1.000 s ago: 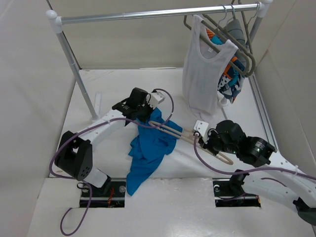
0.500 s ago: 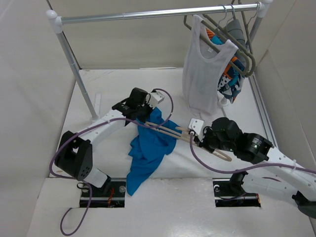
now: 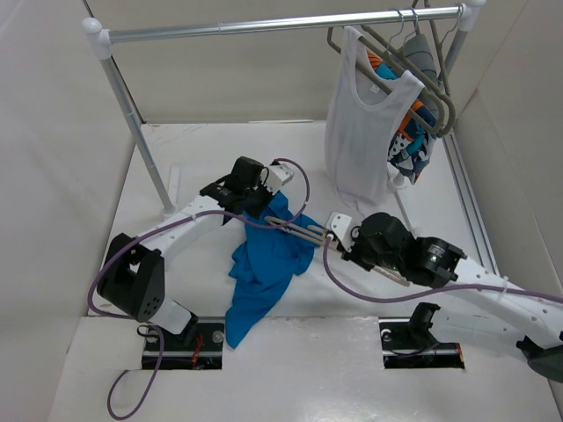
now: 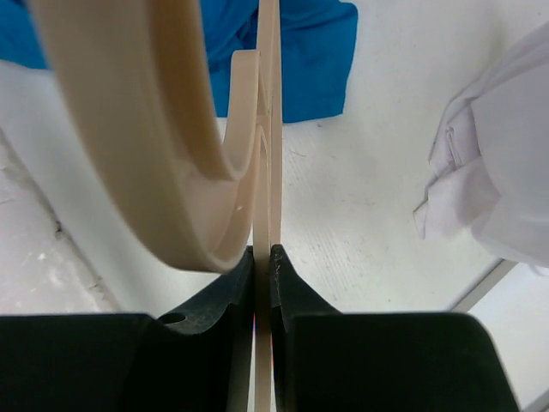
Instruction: Place the t-shirt on the hanger
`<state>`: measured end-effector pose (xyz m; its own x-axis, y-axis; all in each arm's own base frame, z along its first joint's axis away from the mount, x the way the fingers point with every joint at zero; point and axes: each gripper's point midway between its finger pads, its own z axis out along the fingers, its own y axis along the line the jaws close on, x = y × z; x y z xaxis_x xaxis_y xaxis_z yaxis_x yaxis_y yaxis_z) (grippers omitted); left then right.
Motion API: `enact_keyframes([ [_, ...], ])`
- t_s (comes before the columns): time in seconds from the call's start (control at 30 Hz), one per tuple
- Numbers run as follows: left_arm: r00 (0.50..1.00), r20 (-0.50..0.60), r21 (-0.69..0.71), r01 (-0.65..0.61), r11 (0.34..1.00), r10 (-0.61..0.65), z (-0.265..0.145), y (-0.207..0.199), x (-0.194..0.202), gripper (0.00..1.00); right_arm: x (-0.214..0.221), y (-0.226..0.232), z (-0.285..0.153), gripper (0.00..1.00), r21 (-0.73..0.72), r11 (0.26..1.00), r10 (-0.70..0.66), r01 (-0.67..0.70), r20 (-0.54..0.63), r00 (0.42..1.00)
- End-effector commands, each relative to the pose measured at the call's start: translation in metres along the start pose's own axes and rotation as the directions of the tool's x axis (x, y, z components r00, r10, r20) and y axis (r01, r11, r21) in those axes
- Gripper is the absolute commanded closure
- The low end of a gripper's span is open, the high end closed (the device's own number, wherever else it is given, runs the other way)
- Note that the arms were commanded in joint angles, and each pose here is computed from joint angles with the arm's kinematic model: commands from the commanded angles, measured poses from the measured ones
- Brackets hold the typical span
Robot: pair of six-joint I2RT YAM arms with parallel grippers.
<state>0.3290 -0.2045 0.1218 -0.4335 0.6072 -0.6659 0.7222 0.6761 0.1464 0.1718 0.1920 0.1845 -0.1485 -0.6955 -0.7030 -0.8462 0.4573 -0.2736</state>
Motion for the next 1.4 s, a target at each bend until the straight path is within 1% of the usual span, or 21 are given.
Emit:
enact_keyframes([
  [0.0, 0.999, 0.037, 0.018, -0.005, 1.000, 0.004, -0.012, -0.005, -0.007, 0.87, -0.021, -0.020, 0.009, 1.00, 0.106, 0.994, 0.013, -0.016, 0.033, 0.999],
  [0.03, 0.999, 0.039, 0.027, -0.005, 1.000, 0.004, -0.012, -0.006, -0.008, 0.81, -0.017, -0.019, 0.013, 1.00, 0.099, 0.995, -0.003, 0.003, 0.006, 1.000],
  [0.07, 0.999, 0.039, 0.027, -0.005, 1.000, 0.004, -0.012, -0.006, -0.008, 0.66, -0.013, -0.017, 0.019, 1.00, 0.091, 0.996, -0.007, 0.009, -0.022, 1.000],
  [0.1, 1.000, 0.030, 0.030, -0.005, 1.000, 0.004, -0.012, -0.007, -0.005, 0.62, -0.011, -0.017, 0.022, 1.00, 0.087, 0.996, -0.018, 0.021, -0.034, 0.999],
  [0.17, 1.000, 0.022, 0.020, -0.004, 1.000, 0.003, -0.009, -0.005, -0.006, 0.58, -0.011, -0.012, 0.024, 1.00, 0.061, 0.998, -0.020, 0.022, -0.035, 0.999],
  [0.27, 1.000, -0.020, -0.017, -0.002, 1.000, 0.001, 0.000, 0.003, 0.002, 0.58, 0.007, -0.004, 0.030, 1.00, 0.037, 0.999, -0.011, 0.014, -0.081, 0.997],
  [0.3, 1.000, -0.021, -0.017, -0.002, 1.000, 0.001, 0.004, 0.003, 0.002, 0.58, 0.004, -0.005, 0.025, 1.00, 0.045, 0.999, 0.003, 0.000, -0.056, 0.998],
  [0.33, 1.000, -0.028, -0.028, -0.002, 1.000, 0.001, 0.007, 0.006, 0.001, 0.61, 0.007, -0.004, 0.025, 1.00, 0.044, 0.999, 0.003, 0.000, -0.059, 0.998],
  [0.43, 0.999, -0.037, 0.019, 0.001, 1.000, 0.000, 0.008, -0.002, 0.001, 0.62, 0.009, -0.005, 0.018, 1.00, 0.058, 0.998, 0.014, -0.011, -0.045, 0.999],
  [0.5, 0.999, -0.030, 0.042, -0.018, 0.999, 0.019, 0.008, -0.009, -0.001, 0.63, 0.013, -0.006, 0.017, 1.00, 0.062, 0.998, 0.012, -0.008, -0.064, 0.998],
  [0.57, 0.996, -0.080, 0.033, -0.042, 0.999, 0.044, 0.017, -0.012, 0.010, 0.65, 0.012, -0.006, 0.015, 1.00, 0.064, 0.998, 0.013, -0.009, -0.056, 0.998],
  [0.7, 0.991, -0.134, 0.007, -0.019, 1.000, 0.019, 0.028, -0.009, 0.023, 0.68, 0.012, -0.006, 0.015, 1.00, 0.065, 0.998, 0.022, -0.018, -0.055, 0.998],
  [0.73, 0.993, -0.120, -0.013, -0.021, 1.000, 0.019, 0.028, -0.005, 0.017, 0.70, 0.012, -0.006, 0.015, 1.00, 0.065, 0.998, 0.022, -0.018, -0.055, 0.998],
  [0.77, 0.993, -0.122, -0.023, -0.010, 1.000, 0.007, 0.028, -0.004, 0.018, 0.78, 0.012, -0.006, 0.015, 1.00, 0.065, 0.998, 0.022, -0.018, -0.055, 0.998],
  [0.9, 0.998, -0.070, -0.063, -0.013, 0.998, 0.008, 0.024, 0.005, 0.000, 0.91, 0.018, -0.002, 0.019, 1.00, 0.053, 0.998, 0.020, -0.017, -0.064, 0.998],
  [1.0, 1.000, -0.029, -0.075, 0.008, 0.997, -0.010, 0.018, 0.009, -0.017, 0.90, 0.019, -0.002, 0.019, 1.00, 0.055, 0.998, 0.021, -0.018, -0.057, 0.998],
  [1.03, 1.000, -0.029, -0.075, 0.008, 0.997, -0.010, 0.017, 0.009, -0.019, 0.80, 0.020, -0.001, 0.021, 1.00, 0.055, 0.998, 0.021, -0.018, -0.057, 0.998],
  [1.07, 1.000, -0.029, -0.075, 0.008, 0.997, -0.010, 0.017, 0.009, -0.019, 0.74, 0.020, -0.001, 0.021, 1.00, 0.055, 0.998, 0.021, -0.018, -0.057, 0.998],
  [1.13, 1.000, -0.017, -0.068, 0.009, 0.998, -0.010, 0.014, 0.008, -0.021, 0.66, 0.023, 0.001, 0.022, 1.00, 0.043, 0.999, 0.020, -0.017, -0.064, 0.998],
  [1.17, 1.000, -0.008, -0.070, 0.018, 0.997, -0.019, 0.015, 0.008, -0.024, 0.65, 0.023, 0.001, 0.022, 1.00, 0.043, 0.999, 0.020, -0.017, -0.064, 0.998],
  [1.37, 0.999, -0.046, -0.060, 0.017, 0.998, -0.020, 0.031, 0.005, -0.011, 0.65, 0.021, 0.002, 0.023, 1.00, 0.036, 0.999, 0.012, -0.010, -0.053, 0.999],
])
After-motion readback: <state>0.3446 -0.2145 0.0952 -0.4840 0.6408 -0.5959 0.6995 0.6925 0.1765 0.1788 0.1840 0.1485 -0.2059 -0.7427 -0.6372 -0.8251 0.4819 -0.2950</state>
